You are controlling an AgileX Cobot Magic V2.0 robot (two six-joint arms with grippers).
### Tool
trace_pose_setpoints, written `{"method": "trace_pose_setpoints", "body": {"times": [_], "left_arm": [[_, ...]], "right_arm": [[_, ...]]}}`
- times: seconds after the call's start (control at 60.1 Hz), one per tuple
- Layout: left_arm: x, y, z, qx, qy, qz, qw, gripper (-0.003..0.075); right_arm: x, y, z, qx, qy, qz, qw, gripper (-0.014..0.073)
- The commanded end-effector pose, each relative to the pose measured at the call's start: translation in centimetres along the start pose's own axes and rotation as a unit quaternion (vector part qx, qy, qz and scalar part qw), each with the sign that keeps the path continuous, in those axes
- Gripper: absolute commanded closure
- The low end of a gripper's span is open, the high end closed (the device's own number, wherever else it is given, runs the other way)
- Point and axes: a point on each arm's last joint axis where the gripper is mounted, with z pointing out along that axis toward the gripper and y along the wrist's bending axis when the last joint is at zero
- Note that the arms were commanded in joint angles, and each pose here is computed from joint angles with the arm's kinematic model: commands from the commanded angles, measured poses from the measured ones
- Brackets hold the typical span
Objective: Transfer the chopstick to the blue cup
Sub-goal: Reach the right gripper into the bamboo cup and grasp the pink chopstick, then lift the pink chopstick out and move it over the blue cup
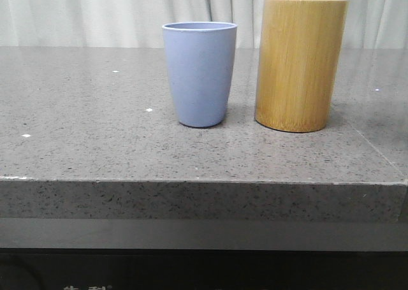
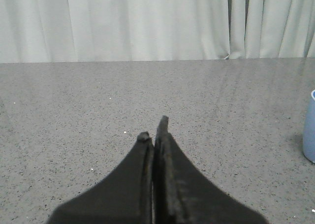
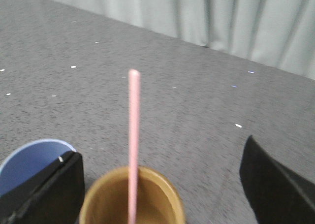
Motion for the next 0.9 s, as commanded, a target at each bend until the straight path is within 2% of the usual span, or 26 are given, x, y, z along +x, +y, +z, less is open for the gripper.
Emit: {"method": "trace_pose_setpoints", "body": {"times": [0.0, 0.2, 0.349, 0.416, 0.715, 0.815, 0.882], "left_arm": [[-1.5, 0.0, -0.2, -0.001, -0.049, -0.008, 0.999, 0.0739], [-1.5, 0.0, -0.2, -0.001, -0.049, -0.008, 0.999, 0.0739], [-1.5, 0.0, -0.2, -0.001, -0.05, -0.008, 0.999, 0.0739], [-1.5, 0.0, -0.2, -0.001, -0.051, -0.008, 0.999, 0.0739], [-1.5, 0.0, -0.2, -0.001, -0.05, -0.008, 0.999, 0.0739], [-1.5, 0.0, -0.2, -0.001, -0.05, -0.008, 0.999, 0.0739], [-1.5, 0.0, -0.2, -0.001, -0.05, -0.008, 0.999, 0.0739]], "right_arm": [[-2.7, 0.1, 1.1, 0.005, -0.055, -0.009, 0.998, -0.005], [-3.1, -0.2, 5.1, 0.004, -0.035, -0.008, 0.999, -0.005], [-2.9, -0.3, 6.7, 0.005, -0.028, -0.008, 1.0, -0.0027], [-2.8, -0.3, 7.0, 0.006, -0.027, -0.007, 1.0, 0.0029], [-3.1, -0.4, 7.2, 0.012, -0.047, -0.007, 0.999, 0.047], [-3.2, -0.5, 7.1, 0.015, -0.054, -0.007, 0.998, 0.056], [-3.4, -0.5, 7.0, 0.016, -0.06, -0.007, 0.998, 0.0587]]}}
